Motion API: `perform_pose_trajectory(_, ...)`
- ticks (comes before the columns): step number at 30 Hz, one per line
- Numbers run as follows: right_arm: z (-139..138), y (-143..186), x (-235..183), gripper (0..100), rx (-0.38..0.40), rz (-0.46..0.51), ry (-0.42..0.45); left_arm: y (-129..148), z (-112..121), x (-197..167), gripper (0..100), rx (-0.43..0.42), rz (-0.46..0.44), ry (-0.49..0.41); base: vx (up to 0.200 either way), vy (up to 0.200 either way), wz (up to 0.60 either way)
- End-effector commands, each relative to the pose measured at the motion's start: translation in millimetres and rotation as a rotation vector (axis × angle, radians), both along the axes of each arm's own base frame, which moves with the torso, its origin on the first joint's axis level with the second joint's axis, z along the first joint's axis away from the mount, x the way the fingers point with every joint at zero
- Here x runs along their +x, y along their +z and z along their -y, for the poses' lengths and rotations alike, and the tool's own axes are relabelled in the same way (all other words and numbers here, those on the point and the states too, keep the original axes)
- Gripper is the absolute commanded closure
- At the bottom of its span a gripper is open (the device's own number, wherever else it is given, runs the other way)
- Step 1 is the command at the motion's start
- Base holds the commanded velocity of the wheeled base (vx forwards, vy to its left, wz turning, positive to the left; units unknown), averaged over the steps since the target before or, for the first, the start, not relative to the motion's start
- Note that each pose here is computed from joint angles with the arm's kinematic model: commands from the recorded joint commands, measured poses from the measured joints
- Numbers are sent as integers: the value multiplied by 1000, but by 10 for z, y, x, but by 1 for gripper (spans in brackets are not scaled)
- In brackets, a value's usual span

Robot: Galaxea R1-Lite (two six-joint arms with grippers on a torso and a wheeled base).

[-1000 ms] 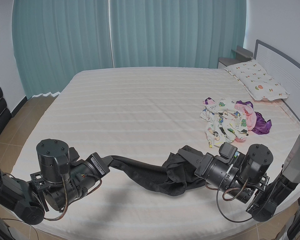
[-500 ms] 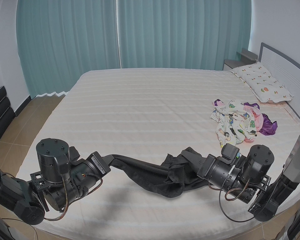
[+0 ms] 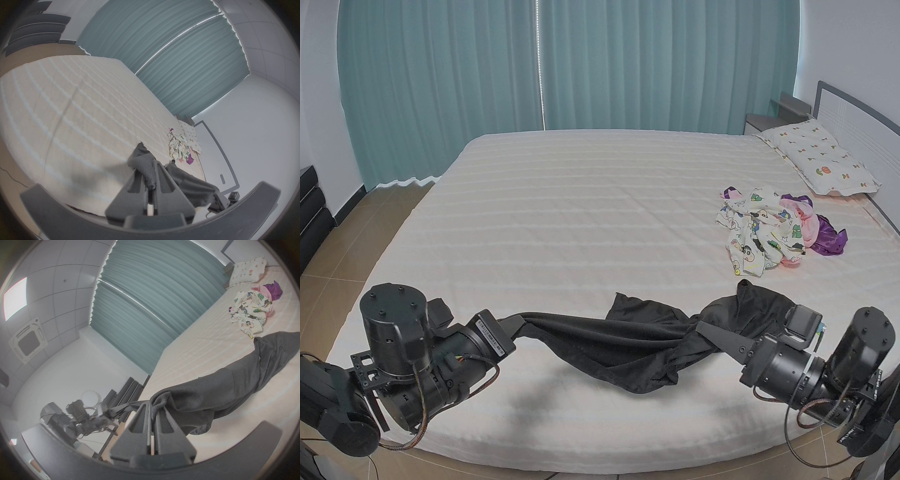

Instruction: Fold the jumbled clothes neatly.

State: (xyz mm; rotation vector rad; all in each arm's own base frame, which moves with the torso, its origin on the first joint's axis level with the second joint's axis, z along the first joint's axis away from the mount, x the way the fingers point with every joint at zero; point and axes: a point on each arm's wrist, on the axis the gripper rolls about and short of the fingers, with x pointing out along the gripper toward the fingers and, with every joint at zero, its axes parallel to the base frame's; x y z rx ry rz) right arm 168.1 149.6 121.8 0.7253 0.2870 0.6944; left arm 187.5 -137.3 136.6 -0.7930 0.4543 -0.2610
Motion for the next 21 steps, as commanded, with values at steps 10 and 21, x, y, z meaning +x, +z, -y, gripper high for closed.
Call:
perform_pose_trajectory(10,561,1038,-931,100,313,432,220,907,-350,-485,100,-180,248,7,-60,0,0)
perform_pose_trajectory(21,909,2360,-258,100,312,492,-45,1651,-436,-148,100,-228,354,146,0,0,0)
